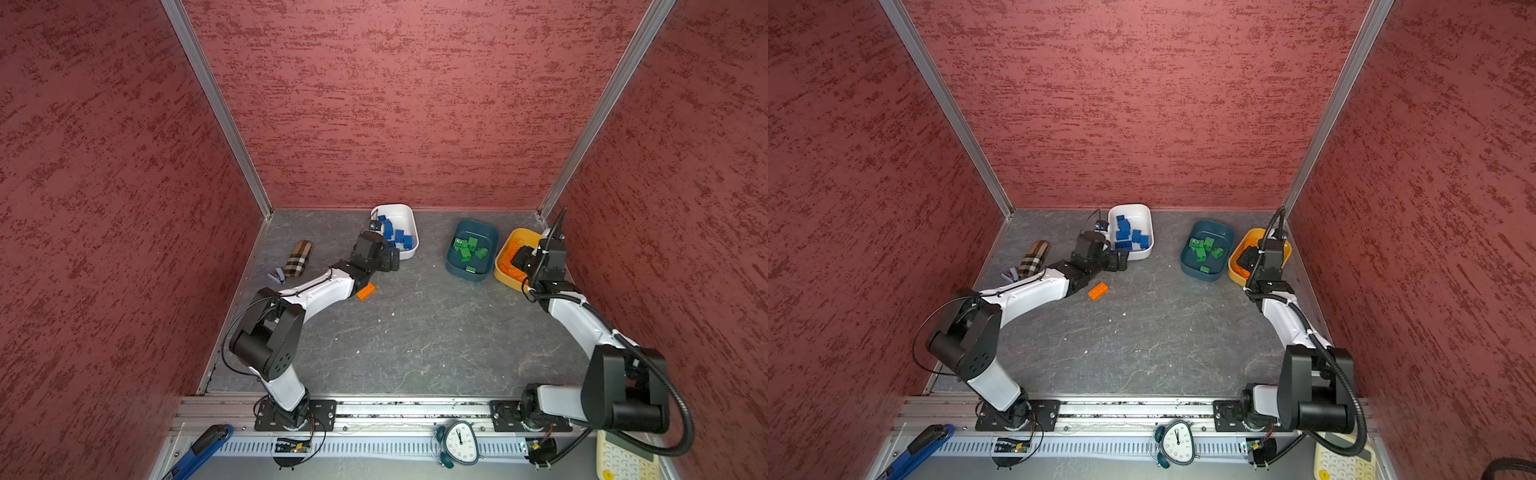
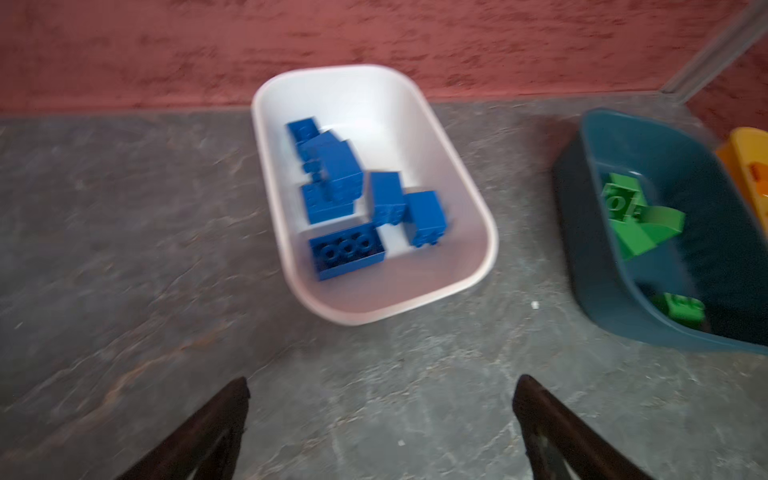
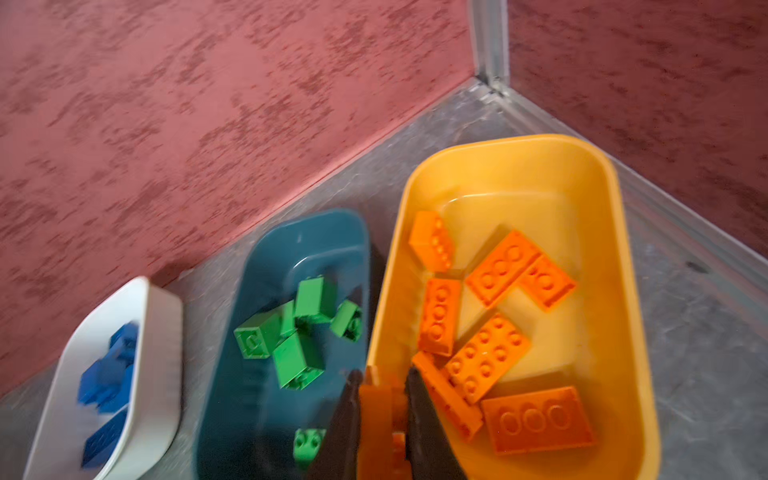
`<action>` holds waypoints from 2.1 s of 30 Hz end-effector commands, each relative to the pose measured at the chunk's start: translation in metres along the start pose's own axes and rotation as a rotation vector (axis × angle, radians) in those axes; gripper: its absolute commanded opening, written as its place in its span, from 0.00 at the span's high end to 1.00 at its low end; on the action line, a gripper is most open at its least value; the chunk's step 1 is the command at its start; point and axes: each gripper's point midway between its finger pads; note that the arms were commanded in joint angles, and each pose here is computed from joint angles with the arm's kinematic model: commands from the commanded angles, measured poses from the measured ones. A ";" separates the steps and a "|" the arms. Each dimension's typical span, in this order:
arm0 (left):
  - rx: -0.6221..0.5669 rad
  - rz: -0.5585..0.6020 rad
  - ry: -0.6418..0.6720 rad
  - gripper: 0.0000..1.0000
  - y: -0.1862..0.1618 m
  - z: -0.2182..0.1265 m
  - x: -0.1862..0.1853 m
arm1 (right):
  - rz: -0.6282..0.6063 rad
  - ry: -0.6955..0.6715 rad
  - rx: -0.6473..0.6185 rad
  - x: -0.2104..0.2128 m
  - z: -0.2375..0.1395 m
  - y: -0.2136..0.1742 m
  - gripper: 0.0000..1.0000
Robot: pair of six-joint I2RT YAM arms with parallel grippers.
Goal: Sort the legos into containers by color
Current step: 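Drop the orange brick into the yellow tub with right while left grasps another, then lift the orange brick with the left gripper to the right gripper, which grasps it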
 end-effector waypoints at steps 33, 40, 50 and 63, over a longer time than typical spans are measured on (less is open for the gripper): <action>0.674 0.206 0.054 0.72 -0.149 -0.007 0.044 | 0.025 0.247 0.161 0.037 -0.011 0.003 0.01; 0.388 0.309 -0.156 0.91 -0.097 -0.021 -0.026 | 0.035 0.531 0.340 0.099 -0.036 -0.034 0.01; -0.031 0.602 -0.528 1.00 -0.042 -0.066 -0.153 | -0.133 0.933 0.602 0.196 -0.095 -0.096 0.02; -0.085 0.709 -0.626 1.00 -0.042 -0.075 -0.190 | -0.213 1.122 0.736 0.230 -0.127 -0.139 0.32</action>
Point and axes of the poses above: each gripper's point midway between its finger pads, its own z axis out along the fingers, its own x axis along the line the jaws close on, y = z × x, and after that the axes turned 5 degrees about -z, right-handed
